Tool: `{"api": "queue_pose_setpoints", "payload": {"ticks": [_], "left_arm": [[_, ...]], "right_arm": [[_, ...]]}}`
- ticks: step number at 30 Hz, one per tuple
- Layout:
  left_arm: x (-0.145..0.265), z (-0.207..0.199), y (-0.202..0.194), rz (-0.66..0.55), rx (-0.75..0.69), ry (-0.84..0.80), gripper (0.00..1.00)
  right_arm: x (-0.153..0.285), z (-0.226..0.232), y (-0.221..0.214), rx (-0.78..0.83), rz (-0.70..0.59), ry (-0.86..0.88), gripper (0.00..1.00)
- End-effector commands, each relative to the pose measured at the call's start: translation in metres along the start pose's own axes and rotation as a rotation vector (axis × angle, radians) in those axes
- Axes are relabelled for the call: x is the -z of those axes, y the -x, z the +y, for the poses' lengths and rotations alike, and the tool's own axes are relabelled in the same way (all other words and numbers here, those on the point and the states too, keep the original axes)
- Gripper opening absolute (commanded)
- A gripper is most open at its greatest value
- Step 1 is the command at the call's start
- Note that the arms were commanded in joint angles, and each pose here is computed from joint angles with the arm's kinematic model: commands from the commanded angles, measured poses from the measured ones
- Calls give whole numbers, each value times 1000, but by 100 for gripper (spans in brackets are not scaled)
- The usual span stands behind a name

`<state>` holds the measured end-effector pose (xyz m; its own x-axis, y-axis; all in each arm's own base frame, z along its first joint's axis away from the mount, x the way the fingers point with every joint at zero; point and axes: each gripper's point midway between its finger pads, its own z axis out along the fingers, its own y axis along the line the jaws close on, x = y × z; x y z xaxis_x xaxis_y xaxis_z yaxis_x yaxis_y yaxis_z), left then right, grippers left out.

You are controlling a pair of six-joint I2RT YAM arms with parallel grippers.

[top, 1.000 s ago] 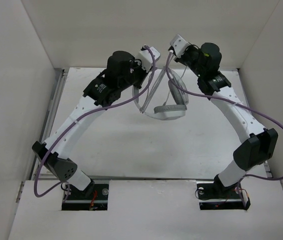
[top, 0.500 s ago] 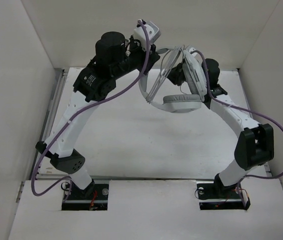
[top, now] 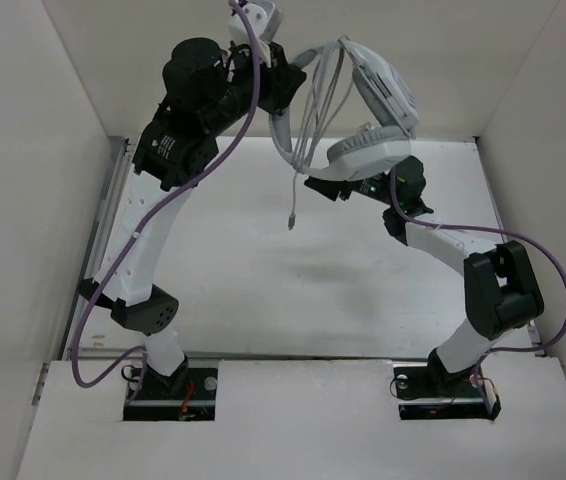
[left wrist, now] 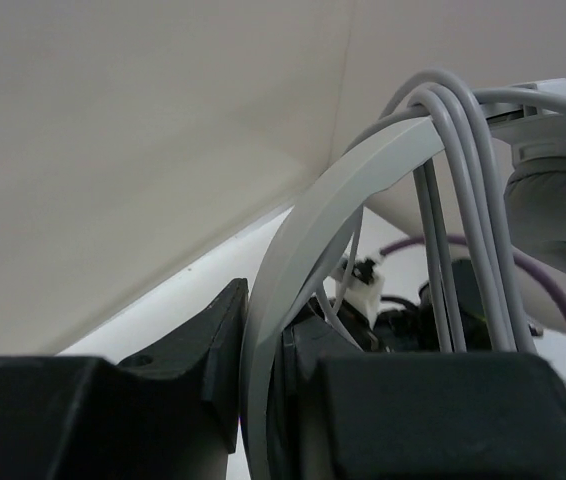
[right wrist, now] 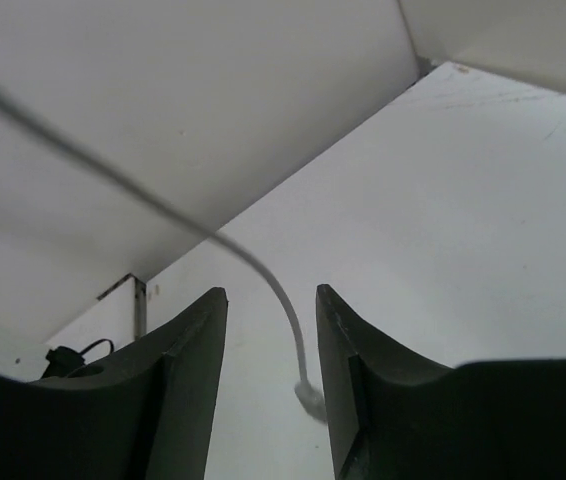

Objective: Wrap the headphones

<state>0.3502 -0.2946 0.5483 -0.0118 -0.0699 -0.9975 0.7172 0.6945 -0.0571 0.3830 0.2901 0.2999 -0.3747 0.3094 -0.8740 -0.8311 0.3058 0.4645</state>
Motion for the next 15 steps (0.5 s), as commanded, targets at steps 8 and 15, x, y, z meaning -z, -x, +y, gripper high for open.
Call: {"api": "queue_pose_setpoints", "payload": {"ticks": [8,15], "left_arm": [[35,44,95,-325,154,142,1],[43,39,95,-317,135,134,1]], "right_arm": [[-21,51,-32,-30,18,147,48],[-24,32,14,42,-71,113,47]]}}
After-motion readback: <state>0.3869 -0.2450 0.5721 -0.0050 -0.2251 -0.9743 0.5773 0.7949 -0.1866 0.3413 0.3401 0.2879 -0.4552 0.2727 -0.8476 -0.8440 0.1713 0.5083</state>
